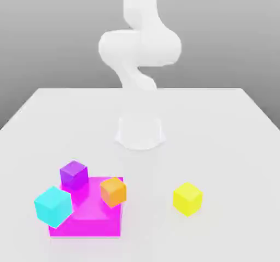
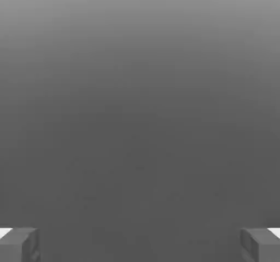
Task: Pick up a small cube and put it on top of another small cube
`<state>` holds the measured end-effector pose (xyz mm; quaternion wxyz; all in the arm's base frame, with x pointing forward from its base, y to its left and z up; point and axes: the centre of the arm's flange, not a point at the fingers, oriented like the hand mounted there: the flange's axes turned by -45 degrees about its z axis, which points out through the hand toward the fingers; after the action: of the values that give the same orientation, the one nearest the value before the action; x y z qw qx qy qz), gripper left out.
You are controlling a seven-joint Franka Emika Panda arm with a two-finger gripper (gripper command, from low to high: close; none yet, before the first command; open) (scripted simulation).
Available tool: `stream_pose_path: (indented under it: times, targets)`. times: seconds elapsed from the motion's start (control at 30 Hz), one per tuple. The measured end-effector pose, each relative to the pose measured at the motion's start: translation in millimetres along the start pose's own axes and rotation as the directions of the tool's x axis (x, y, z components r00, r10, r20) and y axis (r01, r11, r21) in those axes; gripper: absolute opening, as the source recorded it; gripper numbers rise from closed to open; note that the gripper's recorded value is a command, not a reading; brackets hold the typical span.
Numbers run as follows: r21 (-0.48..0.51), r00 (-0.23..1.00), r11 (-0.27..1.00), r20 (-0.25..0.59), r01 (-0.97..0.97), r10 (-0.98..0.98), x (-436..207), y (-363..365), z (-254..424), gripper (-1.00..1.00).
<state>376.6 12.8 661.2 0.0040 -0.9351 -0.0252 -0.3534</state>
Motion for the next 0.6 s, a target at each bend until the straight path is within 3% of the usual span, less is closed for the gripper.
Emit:
stream_pose_path:
  times: [0.33,0.6]
  targets:
    - [0.17,0.896,0.95,0.324,0.261,-0.304,-126,-72,221,0.0]
    - [0.378,0.641,0.818,0.509,0.433,-0.574,-312,-118,316,0.0]
